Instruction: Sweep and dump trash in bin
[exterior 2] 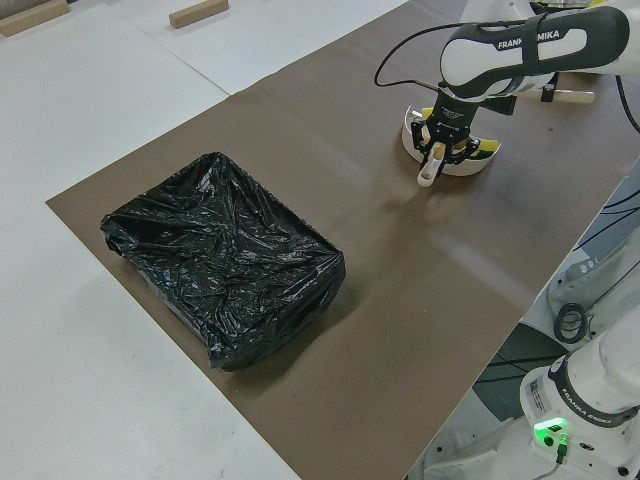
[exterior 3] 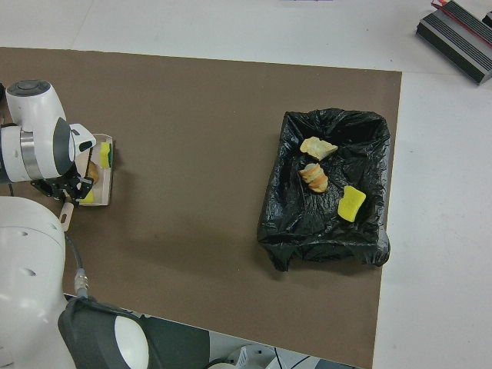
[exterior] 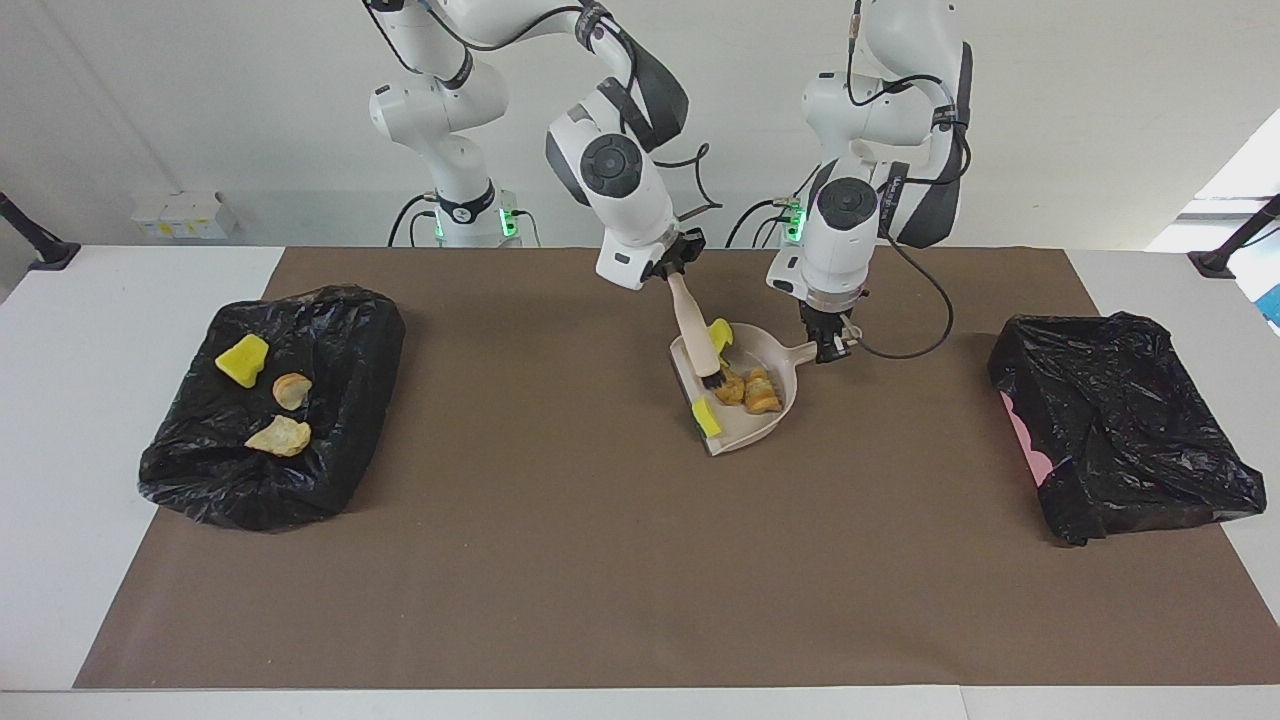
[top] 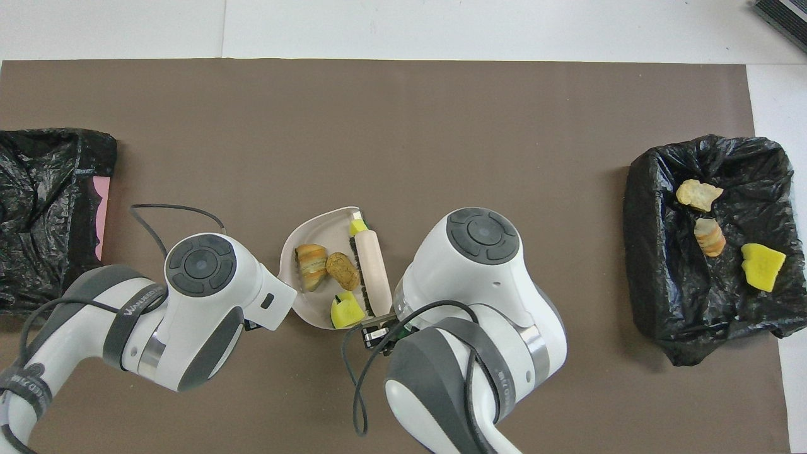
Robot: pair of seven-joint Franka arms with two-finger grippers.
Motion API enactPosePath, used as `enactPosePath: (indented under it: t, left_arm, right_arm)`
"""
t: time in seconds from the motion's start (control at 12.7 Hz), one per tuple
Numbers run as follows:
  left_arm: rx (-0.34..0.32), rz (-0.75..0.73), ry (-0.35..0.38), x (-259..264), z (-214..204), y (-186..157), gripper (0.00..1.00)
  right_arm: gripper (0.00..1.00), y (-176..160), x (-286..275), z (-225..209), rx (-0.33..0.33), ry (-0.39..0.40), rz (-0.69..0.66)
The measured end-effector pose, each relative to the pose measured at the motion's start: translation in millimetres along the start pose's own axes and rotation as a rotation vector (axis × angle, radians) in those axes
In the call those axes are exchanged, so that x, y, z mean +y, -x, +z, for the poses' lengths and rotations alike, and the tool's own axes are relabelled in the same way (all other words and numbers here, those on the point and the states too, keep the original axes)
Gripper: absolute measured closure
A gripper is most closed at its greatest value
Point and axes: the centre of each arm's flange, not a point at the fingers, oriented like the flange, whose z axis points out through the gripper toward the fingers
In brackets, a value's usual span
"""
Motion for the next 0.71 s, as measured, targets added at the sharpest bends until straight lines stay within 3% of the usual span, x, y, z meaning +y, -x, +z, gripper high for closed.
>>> enactPosePath:
  t: [0.32,0.71]
  left_arm:
    - [-0.002,-0.004,0.002,-4,-3,3,0.67]
    - [0.008,0.085,0.002,-47,-30,52,0.67]
  right_arm:
    - [0.74,1,23,1,0.011,0.143,0.036]
    - [0.74,9,48,22,-0.008,0.183,0.134]
